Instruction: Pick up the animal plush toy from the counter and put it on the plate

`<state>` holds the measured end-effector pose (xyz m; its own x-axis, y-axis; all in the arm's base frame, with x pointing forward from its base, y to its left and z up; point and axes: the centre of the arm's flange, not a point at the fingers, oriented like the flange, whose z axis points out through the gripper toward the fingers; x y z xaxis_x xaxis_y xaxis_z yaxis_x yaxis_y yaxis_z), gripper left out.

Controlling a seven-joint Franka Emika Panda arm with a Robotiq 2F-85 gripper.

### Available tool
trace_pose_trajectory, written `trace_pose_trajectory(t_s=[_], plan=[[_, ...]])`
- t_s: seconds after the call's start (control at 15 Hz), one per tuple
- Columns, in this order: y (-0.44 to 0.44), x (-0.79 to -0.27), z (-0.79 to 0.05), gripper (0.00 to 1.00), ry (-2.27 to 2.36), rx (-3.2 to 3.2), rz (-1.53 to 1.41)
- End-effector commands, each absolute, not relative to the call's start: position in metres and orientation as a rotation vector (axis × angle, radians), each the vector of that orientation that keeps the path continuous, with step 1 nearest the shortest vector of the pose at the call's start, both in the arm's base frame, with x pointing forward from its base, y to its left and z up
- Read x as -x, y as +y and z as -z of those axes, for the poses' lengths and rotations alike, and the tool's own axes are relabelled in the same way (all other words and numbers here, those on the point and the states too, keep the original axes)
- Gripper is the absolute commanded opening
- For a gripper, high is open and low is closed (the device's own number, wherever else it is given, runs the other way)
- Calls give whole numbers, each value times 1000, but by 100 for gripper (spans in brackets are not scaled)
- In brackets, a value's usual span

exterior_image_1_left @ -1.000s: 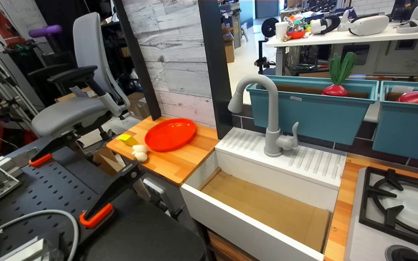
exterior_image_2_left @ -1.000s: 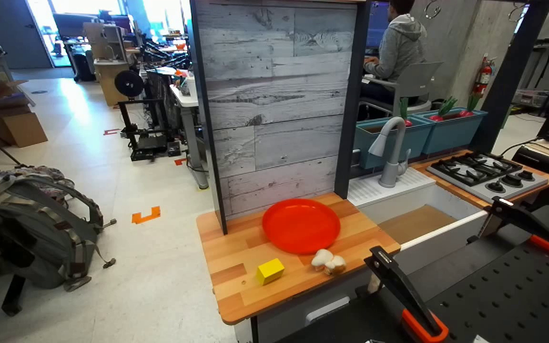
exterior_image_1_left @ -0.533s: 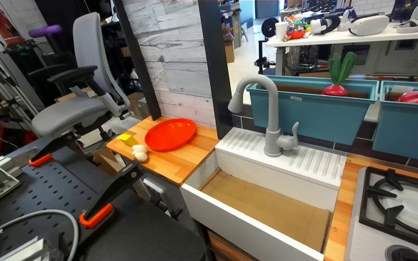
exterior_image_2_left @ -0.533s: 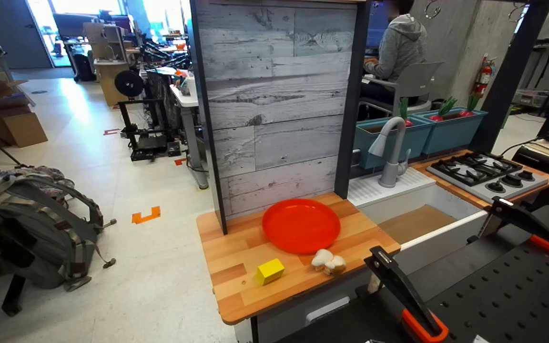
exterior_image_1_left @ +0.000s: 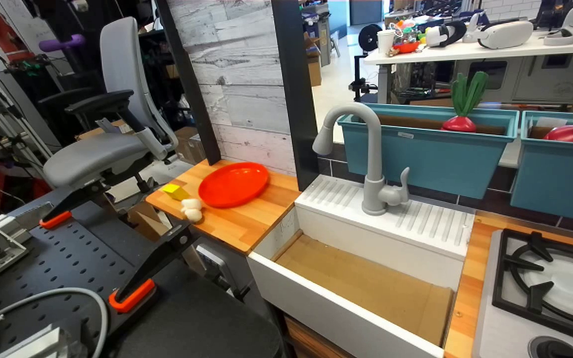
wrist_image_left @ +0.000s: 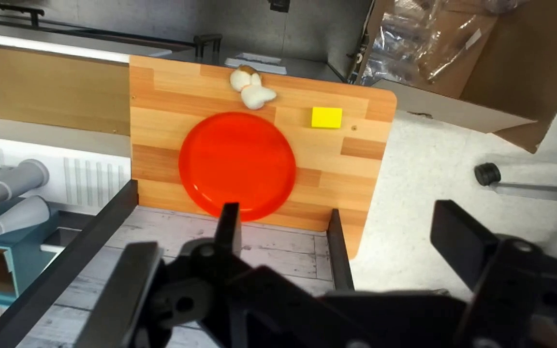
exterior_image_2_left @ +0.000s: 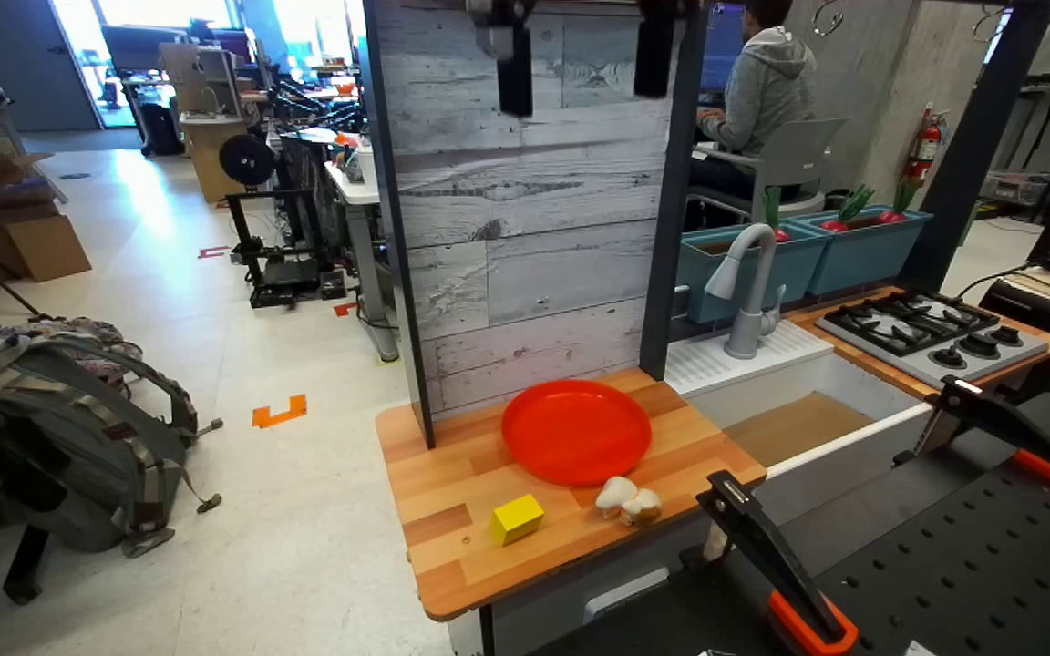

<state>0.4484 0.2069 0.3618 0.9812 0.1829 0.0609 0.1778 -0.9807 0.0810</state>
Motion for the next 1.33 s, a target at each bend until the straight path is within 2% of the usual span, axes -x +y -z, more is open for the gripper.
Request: trace_pose_trajectory(t_s=[0.0,0.73,1.27], plan=[[195,-454,-310,100,323,-3064,-115],[135,-479,-171,100,127,-3165,-95],[127,-476,-77,100,12,-3216,-51]])
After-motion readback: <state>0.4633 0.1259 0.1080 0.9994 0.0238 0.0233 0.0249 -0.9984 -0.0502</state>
